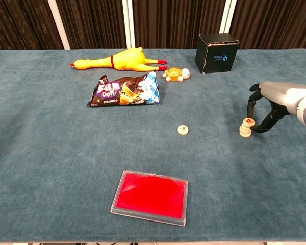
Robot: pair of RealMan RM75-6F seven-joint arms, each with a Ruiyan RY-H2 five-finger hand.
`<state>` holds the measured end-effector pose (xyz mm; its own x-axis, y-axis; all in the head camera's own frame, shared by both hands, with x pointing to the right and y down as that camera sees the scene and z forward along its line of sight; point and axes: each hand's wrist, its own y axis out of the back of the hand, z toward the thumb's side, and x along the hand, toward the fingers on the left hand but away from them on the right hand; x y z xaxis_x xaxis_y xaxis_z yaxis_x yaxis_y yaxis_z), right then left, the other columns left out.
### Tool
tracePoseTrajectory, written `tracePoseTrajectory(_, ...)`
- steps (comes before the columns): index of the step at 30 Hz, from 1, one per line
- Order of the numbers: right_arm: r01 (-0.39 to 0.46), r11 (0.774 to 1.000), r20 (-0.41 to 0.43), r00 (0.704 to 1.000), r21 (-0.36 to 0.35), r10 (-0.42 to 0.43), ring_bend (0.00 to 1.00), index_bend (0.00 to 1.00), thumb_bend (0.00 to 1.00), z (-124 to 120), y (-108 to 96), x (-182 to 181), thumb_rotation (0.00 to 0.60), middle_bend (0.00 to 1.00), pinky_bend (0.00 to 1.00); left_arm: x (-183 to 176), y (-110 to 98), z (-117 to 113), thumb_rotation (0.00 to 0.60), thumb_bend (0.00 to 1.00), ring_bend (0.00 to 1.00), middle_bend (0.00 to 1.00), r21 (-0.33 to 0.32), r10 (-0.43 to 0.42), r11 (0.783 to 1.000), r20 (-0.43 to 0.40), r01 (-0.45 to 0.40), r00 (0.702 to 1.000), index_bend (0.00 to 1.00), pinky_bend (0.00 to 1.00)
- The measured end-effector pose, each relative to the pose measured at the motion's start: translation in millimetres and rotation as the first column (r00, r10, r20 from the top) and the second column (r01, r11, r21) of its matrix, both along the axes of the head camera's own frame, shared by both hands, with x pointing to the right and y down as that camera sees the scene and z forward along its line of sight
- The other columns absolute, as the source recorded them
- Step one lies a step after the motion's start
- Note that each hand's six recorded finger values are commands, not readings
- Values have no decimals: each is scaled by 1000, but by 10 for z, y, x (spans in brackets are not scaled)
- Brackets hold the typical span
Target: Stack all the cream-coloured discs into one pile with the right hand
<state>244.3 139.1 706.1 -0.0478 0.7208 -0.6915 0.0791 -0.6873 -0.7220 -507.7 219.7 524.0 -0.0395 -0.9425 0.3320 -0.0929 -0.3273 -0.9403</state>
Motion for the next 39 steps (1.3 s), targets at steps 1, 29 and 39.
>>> tracePoseTrajectory(1, 1, 1000, 0, 1000, -1, -1, 0, 496, 407, -2, 1, -3, 600, 0, 0, 0, -1, -1, 600, 103, 0, 0, 1, 0, 1000, 0, 0, 1000, 133, 29)
tracePoseTrajectory(29, 11, 1000, -2, 1000, -11, -11, 0, 380, 406, -37, 20, -12, 600, 0, 0, 0, 4, 2, 600, 103, 0, 0, -1, -1, 1000, 0, 1, 1000, 133, 29)
tracePoseTrajectory(39, 39, 999, 4, 999, 5, -39, 0, 318, 407, -210, -106, -182, 600, 0, 0, 7, 3, -1, 600, 103, 0, 0, 1, -2, 1000, -6, 2, 1000, 133, 29)
